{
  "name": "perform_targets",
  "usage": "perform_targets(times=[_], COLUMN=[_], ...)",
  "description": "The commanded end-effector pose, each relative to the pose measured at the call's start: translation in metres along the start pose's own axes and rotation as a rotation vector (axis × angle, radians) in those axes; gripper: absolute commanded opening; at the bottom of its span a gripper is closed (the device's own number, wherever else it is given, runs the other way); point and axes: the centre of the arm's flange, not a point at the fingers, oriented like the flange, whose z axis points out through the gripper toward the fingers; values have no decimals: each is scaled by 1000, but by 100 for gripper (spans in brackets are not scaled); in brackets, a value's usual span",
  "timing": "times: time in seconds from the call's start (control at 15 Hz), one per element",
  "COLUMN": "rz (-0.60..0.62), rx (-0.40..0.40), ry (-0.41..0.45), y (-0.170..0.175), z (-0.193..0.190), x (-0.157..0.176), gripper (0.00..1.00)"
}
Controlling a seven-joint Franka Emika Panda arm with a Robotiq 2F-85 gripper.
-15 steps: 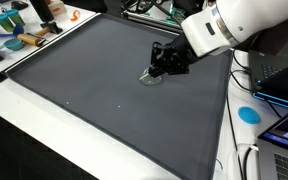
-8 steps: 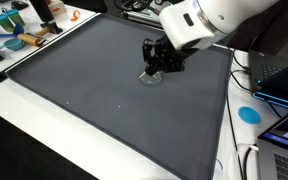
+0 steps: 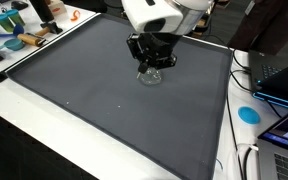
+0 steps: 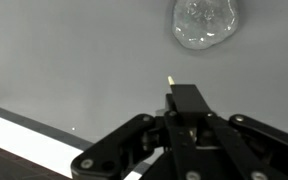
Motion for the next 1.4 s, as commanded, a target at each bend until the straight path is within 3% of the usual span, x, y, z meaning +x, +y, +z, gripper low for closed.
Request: perform_targets(times=[0.0, 0.6, 1.33], rz=[30, 63, 60], rx=[117, 358, 589], ry=[11, 30, 128], y=[26, 74, 113], z=[5, 24, 52], x=[-15, -38, -76], gripper=[3, 3, 3])
